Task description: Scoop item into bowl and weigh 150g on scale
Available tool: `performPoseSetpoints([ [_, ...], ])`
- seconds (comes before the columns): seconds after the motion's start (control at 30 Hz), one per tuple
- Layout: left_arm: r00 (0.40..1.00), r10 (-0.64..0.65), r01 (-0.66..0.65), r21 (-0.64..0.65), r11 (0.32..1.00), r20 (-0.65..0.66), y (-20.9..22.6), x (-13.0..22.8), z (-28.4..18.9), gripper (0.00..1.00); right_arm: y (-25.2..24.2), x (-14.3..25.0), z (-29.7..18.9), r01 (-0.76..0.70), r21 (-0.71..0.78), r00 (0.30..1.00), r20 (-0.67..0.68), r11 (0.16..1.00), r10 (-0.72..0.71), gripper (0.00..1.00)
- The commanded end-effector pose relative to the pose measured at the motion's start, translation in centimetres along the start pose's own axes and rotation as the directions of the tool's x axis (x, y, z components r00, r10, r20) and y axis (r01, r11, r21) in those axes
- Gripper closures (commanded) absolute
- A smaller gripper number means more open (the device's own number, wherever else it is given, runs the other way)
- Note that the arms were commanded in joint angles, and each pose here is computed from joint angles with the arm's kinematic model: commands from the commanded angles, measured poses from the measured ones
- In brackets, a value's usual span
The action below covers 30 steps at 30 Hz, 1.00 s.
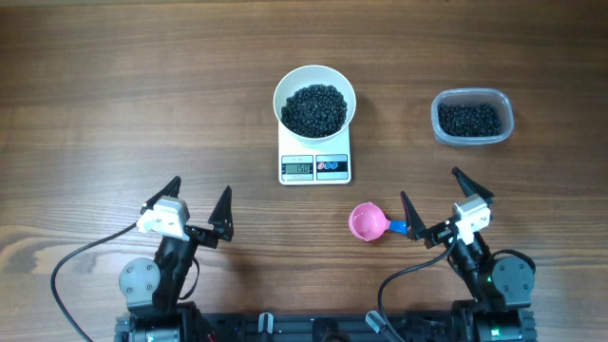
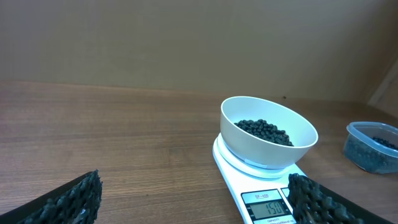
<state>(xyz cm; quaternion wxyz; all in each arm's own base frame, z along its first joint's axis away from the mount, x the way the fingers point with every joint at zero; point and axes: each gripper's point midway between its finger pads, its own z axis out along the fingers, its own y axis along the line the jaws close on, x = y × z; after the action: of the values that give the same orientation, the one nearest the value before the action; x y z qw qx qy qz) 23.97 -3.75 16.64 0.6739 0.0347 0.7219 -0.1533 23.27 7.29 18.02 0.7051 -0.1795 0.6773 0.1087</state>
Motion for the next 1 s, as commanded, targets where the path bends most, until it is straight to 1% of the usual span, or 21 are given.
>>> performPoseSetpoints([
  [0.0,1.000,-0.006,0.006,-0.017,1.000,0.010,0.37,0.04,-0.02,0.00,0.00,-0.24,-0.04,0.010,0.003,1.000,0.012,1.000,-0.010,0.00],
  [0.97,1.000,-0.006,0.006,-0.006,1.000,0.008,0.13,0.07,0.01,0.00,0.00,-0.24,-0.04,0.011,0.003,1.000,0.012,1.000,-0.011,0.00],
])
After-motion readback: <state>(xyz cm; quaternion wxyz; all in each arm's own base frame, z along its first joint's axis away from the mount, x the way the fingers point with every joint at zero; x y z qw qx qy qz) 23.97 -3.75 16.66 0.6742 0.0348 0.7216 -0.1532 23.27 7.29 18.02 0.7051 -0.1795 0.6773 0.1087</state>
